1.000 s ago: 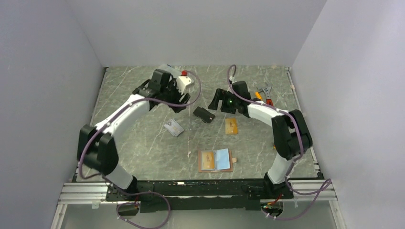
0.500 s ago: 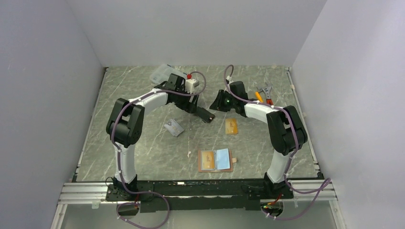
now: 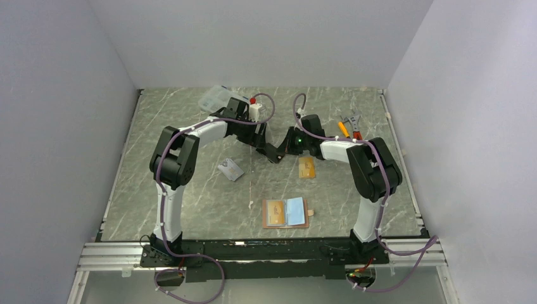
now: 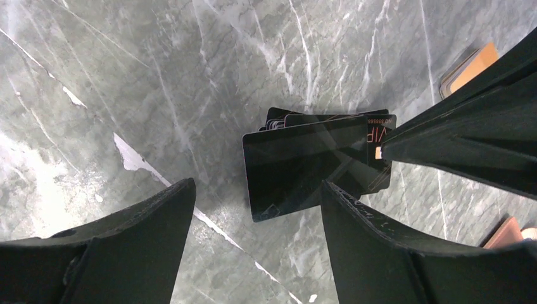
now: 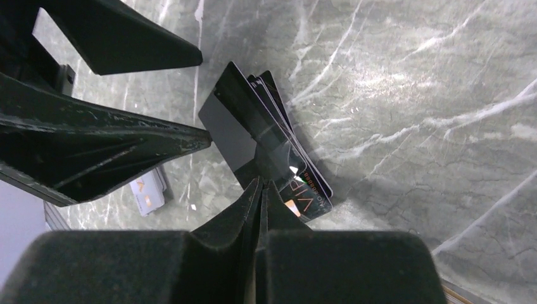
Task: Put the credit cards into the card holder
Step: Pick up the credit card from the center of the board, then insert the credit card into the card holder.
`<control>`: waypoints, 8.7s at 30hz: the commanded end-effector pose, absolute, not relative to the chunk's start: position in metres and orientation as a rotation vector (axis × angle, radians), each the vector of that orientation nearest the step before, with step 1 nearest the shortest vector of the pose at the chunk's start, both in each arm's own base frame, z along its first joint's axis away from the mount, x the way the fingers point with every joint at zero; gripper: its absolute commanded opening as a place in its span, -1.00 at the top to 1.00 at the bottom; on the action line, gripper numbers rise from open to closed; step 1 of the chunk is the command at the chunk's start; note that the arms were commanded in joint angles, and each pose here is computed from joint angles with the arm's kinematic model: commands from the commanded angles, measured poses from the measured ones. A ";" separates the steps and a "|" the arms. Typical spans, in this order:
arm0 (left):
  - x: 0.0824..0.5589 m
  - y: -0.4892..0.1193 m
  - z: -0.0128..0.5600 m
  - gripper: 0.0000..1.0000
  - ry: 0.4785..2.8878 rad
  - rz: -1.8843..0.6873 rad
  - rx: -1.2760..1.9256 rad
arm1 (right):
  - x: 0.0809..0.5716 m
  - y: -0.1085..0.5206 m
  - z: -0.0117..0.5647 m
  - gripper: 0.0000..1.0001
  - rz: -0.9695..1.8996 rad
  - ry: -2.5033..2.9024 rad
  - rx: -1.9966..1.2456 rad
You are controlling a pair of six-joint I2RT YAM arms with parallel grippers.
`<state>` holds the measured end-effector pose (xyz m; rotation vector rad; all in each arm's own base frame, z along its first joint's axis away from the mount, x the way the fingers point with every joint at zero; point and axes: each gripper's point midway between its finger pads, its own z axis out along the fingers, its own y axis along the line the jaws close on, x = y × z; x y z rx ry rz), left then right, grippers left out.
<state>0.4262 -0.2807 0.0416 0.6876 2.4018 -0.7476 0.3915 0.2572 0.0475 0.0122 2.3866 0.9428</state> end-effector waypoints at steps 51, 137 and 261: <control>0.402 -0.293 0.125 1.00 2.264 -1.309 0.635 | 0.382 0.298 0.051 0.21 1.132 2.334 -0.176; 0.163 -0.308 0.046 0.21 2.170 -0.918 1.702 | 0.148 0.171 0.066 1.00 0.545 2.543 0.206; 0.145 -0.283 0.074 0.37 1.518 -0.703 2.094 | 0.129 0.288 0.037 1.00 1.111 2.599 -0.192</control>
